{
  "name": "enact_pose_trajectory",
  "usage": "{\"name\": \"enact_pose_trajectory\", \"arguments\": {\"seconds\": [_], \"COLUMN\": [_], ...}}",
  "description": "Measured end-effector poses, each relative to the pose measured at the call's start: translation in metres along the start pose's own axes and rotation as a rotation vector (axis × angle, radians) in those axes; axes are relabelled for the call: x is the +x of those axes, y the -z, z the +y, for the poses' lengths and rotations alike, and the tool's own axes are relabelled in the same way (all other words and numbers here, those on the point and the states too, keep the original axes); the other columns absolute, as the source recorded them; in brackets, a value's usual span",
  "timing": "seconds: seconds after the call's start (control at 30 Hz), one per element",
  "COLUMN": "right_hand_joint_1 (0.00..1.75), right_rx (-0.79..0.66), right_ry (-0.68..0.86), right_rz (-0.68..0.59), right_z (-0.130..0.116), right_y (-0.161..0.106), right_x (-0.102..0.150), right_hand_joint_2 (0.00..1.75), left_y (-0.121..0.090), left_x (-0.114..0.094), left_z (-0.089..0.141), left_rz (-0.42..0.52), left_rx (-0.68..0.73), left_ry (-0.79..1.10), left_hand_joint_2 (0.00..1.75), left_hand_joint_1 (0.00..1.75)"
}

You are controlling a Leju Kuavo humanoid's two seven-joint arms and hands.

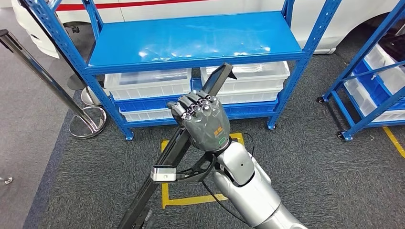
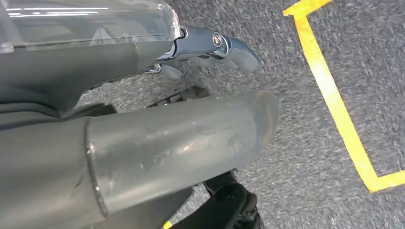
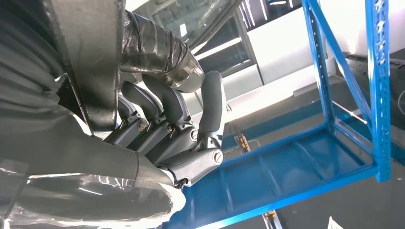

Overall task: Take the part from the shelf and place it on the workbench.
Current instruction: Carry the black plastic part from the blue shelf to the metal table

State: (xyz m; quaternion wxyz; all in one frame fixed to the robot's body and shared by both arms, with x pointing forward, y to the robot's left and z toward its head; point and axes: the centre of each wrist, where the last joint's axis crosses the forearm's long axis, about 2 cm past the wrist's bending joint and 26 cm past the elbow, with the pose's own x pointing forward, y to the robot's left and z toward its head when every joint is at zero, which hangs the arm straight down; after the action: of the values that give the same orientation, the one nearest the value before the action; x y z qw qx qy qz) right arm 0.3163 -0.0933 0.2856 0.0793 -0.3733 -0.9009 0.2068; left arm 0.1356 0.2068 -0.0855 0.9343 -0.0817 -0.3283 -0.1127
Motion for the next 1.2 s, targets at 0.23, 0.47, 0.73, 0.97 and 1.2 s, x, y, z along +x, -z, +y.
{"name": "enact_pose_trajectory", "arguments": {"seconds": [0.23, 0.47, 0.73, 0.97, 1.2], "right_hand_joint_1": [1.75, 1.75, 1.75, 1.75, 1.75], "right_rx": [0.000, 0.004, 0.000, 0.001, -0.002], "right_ry": [-0.001, -0.004, -0.006, -0.007, -0.009], "right_rz": [-0.001, 0.004, 0.003, 0.005, 0.002], "right_z": [0.0000, -0.0001, -0.0005, -0.0002, -0.0005], "right_y": [0.0002, -0.0011, 0.0006, 0.0010, 0.0022], "right_x": [-0.0002, -0.0014, -0.0016, -0.0010, -0.0012], "right_hand_joint_2": [1.75, 1.75, 1.75, 1.75, 1.75], "left_y": [0.0003, 0.0009, 0.0007, 0.0002, 0.0015], "left_x": [0.0008, 0.0024, 0.0020, 0.0006, 0.0040], "left_z": [0.0004, 0.0003, 0.0002, -0.0002, 0.0007], "left_rz": [-0.002, -0.005, -0.004, -0.001, -0.008], "left_rx": [0.000, 0.000, 0.003, 0.003, 0.002], "left_ry": [0.001, 0.001, -0.004, -0.007, 0.000], "left_hand_joint_2": [0.00, 0.00, 0.00, 0.00, 0.00], "left_hand_joint_1": [0.00, 0.00, 0.00, 0.00, 0.00]}}
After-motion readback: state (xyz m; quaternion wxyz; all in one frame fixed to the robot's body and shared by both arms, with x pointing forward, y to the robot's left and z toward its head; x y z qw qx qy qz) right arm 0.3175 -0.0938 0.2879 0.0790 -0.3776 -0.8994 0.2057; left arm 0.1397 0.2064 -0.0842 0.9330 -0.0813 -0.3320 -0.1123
